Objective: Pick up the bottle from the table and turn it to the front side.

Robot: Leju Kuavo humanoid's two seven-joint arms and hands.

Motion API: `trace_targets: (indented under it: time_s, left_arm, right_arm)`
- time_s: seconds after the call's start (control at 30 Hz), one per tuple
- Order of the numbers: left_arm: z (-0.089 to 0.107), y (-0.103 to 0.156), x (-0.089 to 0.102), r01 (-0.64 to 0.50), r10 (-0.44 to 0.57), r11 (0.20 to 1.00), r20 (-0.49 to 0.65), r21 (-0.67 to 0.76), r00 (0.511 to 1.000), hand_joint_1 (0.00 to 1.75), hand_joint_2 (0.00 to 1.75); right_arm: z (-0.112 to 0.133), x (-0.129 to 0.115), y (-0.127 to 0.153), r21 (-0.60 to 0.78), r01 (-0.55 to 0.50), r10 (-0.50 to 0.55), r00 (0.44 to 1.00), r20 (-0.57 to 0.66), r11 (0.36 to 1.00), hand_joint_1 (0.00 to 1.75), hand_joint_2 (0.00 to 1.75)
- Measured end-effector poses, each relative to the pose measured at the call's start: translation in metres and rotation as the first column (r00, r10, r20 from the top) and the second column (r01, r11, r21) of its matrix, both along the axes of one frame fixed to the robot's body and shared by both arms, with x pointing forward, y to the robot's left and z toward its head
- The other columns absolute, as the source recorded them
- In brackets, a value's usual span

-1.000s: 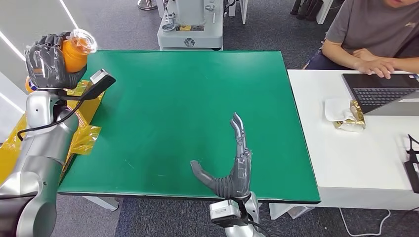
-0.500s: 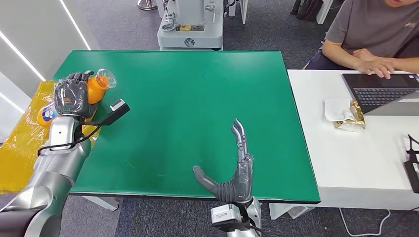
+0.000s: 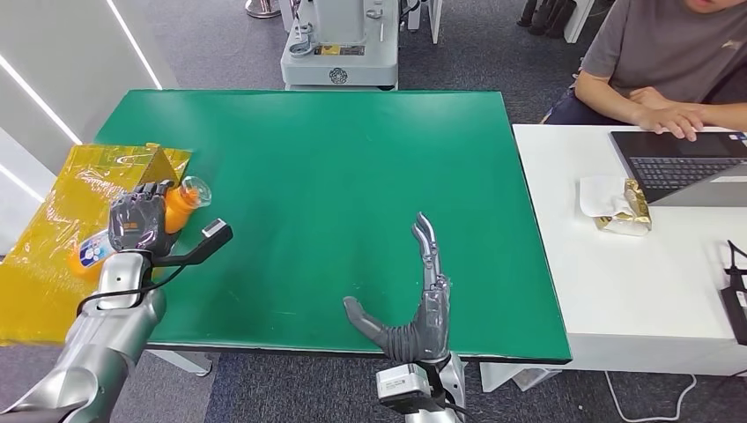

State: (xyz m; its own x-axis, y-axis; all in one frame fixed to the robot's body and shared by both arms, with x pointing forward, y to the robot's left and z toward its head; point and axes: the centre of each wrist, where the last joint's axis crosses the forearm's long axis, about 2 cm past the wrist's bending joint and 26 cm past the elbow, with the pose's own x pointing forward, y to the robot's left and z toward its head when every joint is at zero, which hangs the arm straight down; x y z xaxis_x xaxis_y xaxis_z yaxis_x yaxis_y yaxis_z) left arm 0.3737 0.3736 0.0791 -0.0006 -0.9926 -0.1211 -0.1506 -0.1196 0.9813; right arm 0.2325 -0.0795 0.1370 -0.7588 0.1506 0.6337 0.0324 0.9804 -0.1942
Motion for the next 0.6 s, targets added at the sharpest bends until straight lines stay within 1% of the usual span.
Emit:
trace_targets:
  time_s: [0.13, 0.23, 0.4, 0.6]
  left_arm:
    - [-0.012, -0.001, -0.010, 0.024, -0.024, 1.000, -0.033, 0.001, 0.999, 1.75, 1.75]
    - [-0.016, -0.004, -0.013, 0.045, -0.045, 0.999, -0.049, 0.000, 0.998, 1.75, 1.75]
    - [-0.019, -0.010, -0.014, 0.087, -0.088, 0.996, -0.069, -0.009, 0.994, 1.75, 1.75]
    - [-0.018, -0.020, -0.011, 0.124, -0.124, 0.992, -0.078, -0.009, 0.989, 1.75, 1.75]
  right_arm:
    - [0.000, 0.000, 0.000, -0.001, -0.008, 0.008, 1.000, -0.003, 1.000, 0.00, 1.75]
    - [0.000, 0.000, 0.000, -0.003, -0.016, 0.016, 1.000, -0.004, 1.000, 0.00, 1.75]
    - [0.001, 0.000, 0.003, -0.005, -0.033, 0.033, 0.999, -0.001, 0.999, 0.00, 1.75]
    - [0.002, -0.001, 0.006, 0.005, -0.053, 0.053, 0.999, -0.003, 0.999, 0.00, 1.75]
